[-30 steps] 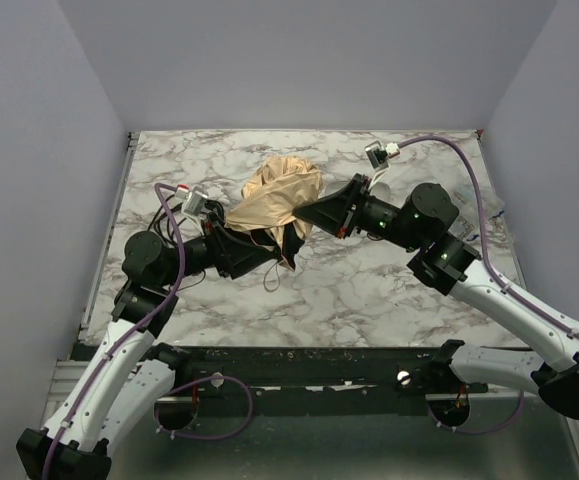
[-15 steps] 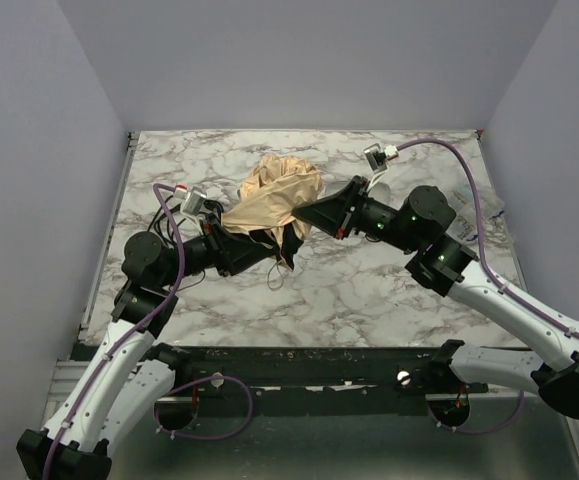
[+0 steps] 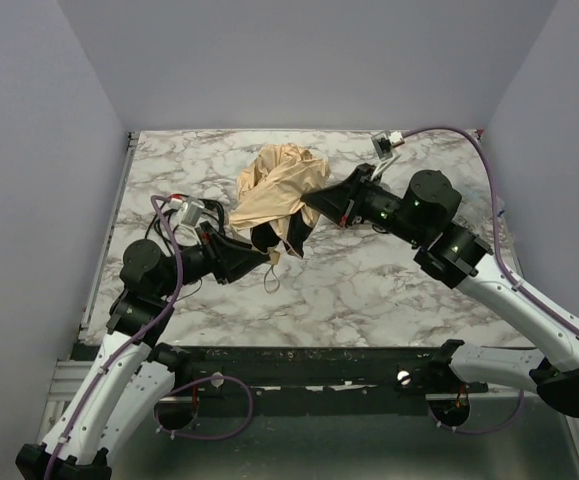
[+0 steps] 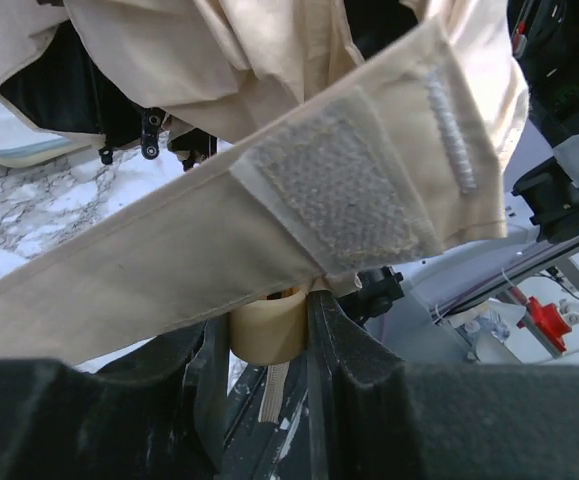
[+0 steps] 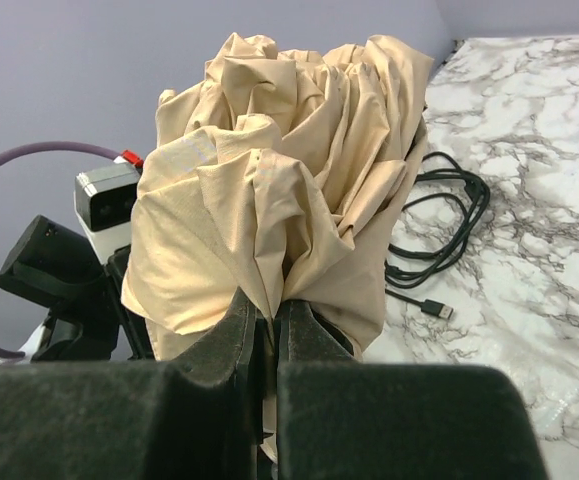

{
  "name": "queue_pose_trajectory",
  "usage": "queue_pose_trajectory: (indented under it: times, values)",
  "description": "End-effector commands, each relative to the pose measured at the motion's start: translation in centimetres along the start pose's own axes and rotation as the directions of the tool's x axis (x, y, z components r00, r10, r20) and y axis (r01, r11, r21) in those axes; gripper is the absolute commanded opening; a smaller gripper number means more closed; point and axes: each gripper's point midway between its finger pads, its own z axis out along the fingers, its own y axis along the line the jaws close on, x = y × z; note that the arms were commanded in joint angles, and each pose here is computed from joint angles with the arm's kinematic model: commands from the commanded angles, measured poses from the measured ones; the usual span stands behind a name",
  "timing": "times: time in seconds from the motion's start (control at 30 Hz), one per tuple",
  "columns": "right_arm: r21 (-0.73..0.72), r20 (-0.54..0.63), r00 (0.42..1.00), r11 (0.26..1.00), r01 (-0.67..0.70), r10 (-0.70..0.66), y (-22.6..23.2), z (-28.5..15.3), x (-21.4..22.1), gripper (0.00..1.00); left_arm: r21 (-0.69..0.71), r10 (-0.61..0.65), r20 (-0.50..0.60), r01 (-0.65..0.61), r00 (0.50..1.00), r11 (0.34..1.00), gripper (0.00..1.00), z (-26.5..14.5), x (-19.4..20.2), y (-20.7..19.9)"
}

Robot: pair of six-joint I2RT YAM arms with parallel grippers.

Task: Open the umbrella

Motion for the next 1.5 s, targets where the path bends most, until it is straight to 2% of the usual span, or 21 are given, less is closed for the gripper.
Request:
queue_pose_trajectory:
  times: [0.0,0.1,0.17,0.27,0.7,0.93,1.1,1.3,1.47]
  values:
    - [0.045,0.265,0.963,0.998,0.043,-0.054,0.6,-0.9,-7.8,0.01,-0.021,-0.046,-0.102,0.044,0.994,0.999,0.28,-0.6,2.9,1.0]
    - [0.032,0.251,0.967,0.999,0.031,-0.038,0.6,-0.9,-7.3,0.01,-0.021,-0.056,-0.084,0.054,0.995,0.998,0.70,-0.1,2.4,1.2]
    - [0.026,0.242,0.970,0.999,0.020,-0.025,0.7,-0.9,-7.0,0.01,-0.013,-0.049,-0.074,0.049,0.996,0.999,0.82,0.2,1.9,1.1]
    - [0.021,0.238,0.971,1.000,0.006,-0.011,0.6,-1.1,-6.7,0.01,-0.006,-0.049,-0.067,0.049,0.996,0.999,0.89,0.6,1.5,1.1]
    - [-0.009,0.207,0.978,1.000,-0.022,0.024,0.9,-0.5,-5.9,0.01,-0.006,-0.045,-0.055,0.044,0.998,0.999,0.94,2.3,0.6,2.6]
    - [-0.031,0.164,0.985,0.999,-0.042,0.047,1.2,-0.1,-5.1,0.01,-0.028,-0.024,-0.071,0.022,0.997,0.999,0.95,3.5,-0.6,3.4]
    - [-0.037,0.156,0.986,0.998,-0.045,0.050,1.2,0.0,-4.9,0.01,0.005,-0.034,-0.082,0.034,0.996,0.999,0.93,4.6,-0.9,3.2]
    - [-0.051,0.148,0.988,0.998,-0.041,0.048,1.5,0.1,-4.9,0.01,0.053,-0.072,-0.121,0.079,0.990,0.996,0.84,5.8,-0.5,3.2]
    - [-0.046,0.152,0.988,0.998,-0.030,0.037,1.4,0.1,-5.0,0.01,0.080,-0.083,-0.135,0.094,0.987,0.992,0.60,6.2,-0.1,3.2]
